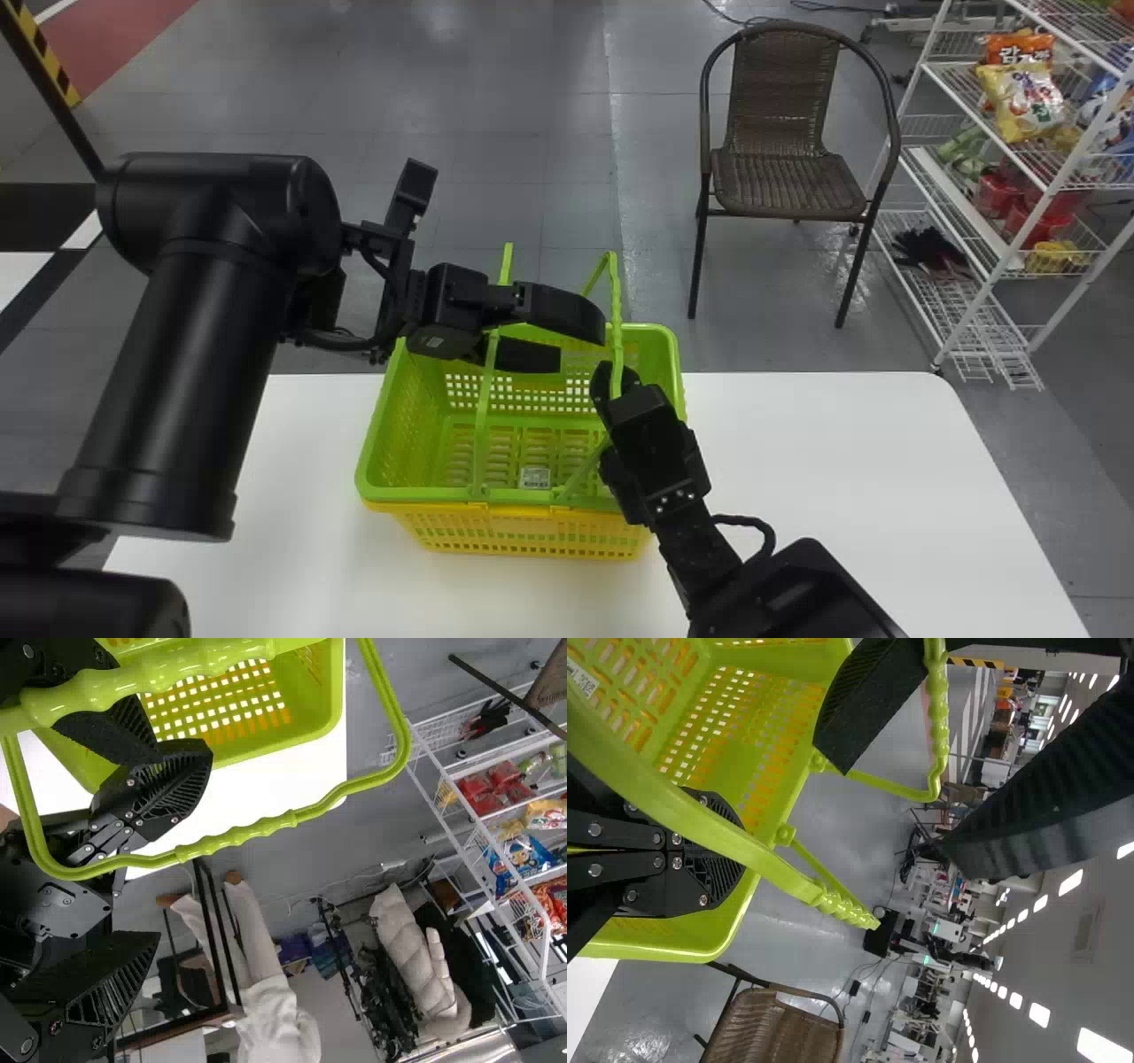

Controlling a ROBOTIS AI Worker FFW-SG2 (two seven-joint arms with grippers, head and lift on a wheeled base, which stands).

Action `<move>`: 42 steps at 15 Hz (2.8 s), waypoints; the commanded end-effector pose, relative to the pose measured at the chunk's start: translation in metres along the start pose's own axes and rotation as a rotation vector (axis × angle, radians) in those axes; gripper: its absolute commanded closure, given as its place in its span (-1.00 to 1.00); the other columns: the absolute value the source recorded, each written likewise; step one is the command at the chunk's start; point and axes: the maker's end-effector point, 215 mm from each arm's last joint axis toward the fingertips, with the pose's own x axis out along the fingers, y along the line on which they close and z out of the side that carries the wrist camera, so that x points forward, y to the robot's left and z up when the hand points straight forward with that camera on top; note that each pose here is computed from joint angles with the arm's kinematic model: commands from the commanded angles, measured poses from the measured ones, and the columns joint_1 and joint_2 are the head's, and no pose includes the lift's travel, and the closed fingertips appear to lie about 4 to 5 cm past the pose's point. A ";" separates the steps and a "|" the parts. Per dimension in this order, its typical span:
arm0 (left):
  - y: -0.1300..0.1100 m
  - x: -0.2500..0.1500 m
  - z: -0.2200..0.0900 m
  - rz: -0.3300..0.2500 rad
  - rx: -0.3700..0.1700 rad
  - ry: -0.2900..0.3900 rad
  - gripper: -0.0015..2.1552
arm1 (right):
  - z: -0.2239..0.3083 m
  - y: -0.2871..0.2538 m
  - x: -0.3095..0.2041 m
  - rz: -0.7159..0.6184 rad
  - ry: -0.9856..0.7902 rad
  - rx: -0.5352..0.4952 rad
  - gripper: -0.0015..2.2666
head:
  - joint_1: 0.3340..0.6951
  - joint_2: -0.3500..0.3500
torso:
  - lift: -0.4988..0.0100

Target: Grasp handle with right gripper to insert into left gripper then lift and swing left to center

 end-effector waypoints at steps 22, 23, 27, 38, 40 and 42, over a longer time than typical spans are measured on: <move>0.004 -0.011 0.008 -0.041 -0.026 -0.063 -0.89 | 0.013 0.043 0.001 0.046 0.013 -0.096 0.72 | 1.00 0.29 | 0.96; 0.003 -0.010 0.008 -0.049 -0.028 -0.063 -0.89 | 0.013 0.034 -0.002 0.030 0.013 -0.079 0.72 | 1.00 0.29 | 0.96; -0.004 -0.010 0.010 -0.092 -0.047 -0.073 -0.89 | 0.001 -0.027 -0.028 -0.061 0.024 -0.023 0.72 | 1.00 0.16 | 0.96; -0.005 -0.010 0.021 -0.202 -0.124 -0.119 -0.89 | -0.064 -0.132 -0.131 -0.245 -0.069 0.114 0.72 | 1.00 -0.40 | 0.96; -0.010 -0.018 0.028 -0.234 -0.139 -0.143 -0.89 | -0.072 -0.135 -0.144 -0.260 -0.088 0.129 0.72 | 1.00 -0.42 | 0.96; -0.012 -0.018 0.030 -0.237 -0.141 -0.143 -0.89 | -0.082 -0.146 -0.156 -0.287 -0.103 0.153 0.72 | 1.00 -0.44 | 0.96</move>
